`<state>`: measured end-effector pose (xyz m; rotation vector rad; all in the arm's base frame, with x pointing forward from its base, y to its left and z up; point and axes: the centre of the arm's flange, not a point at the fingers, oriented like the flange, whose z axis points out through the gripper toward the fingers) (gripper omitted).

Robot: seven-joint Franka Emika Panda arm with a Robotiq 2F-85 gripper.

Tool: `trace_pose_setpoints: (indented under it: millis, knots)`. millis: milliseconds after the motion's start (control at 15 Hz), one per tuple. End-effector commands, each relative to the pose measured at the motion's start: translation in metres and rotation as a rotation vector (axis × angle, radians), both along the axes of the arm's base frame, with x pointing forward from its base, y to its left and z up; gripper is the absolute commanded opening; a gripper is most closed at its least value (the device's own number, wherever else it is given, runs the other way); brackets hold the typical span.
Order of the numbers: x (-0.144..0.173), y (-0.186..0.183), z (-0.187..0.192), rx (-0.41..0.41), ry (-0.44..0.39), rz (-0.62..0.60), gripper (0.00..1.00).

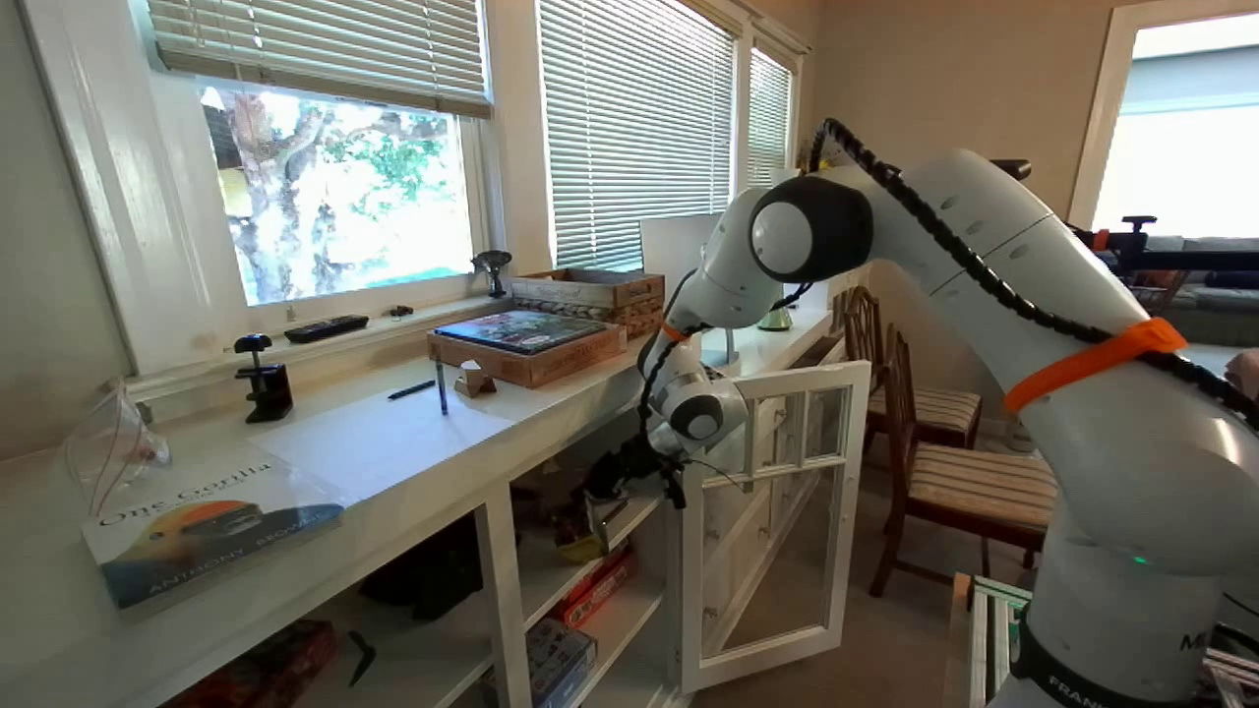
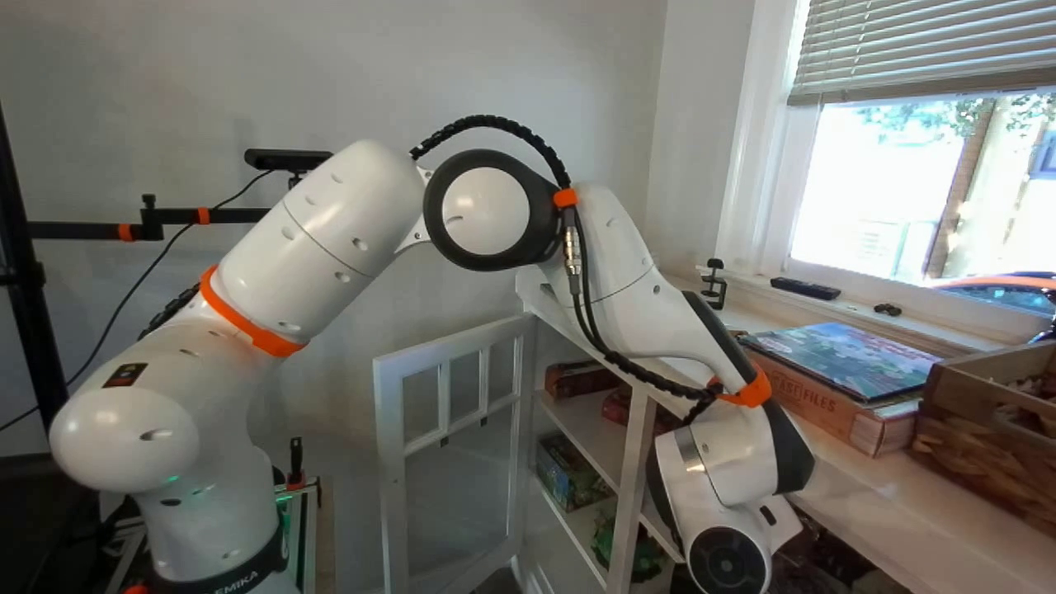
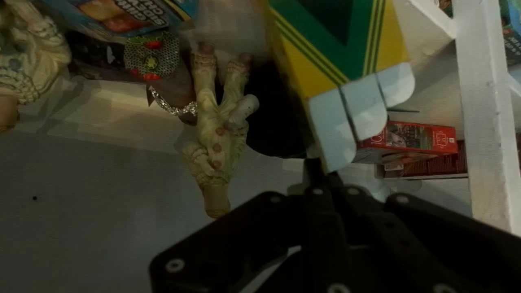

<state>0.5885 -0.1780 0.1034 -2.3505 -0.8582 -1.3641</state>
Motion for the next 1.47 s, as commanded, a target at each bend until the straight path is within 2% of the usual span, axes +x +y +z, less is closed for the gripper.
trace_pose_setpoints:
  millis: [0,467,1333,1400]
  knots:
    - [0.013,-0.001,-0.008,0.029,-0.028,0.005,0.00]
    - [0.025,0.001,-0.012,0.099,-0.034,0.002,0.00]
    - [0.030,0.002,-0.017,0.105,-0.005,-0.006,0.00]
    - [0.030,0.002,-0.017,0.104,-0.004,-0.007,0.26]
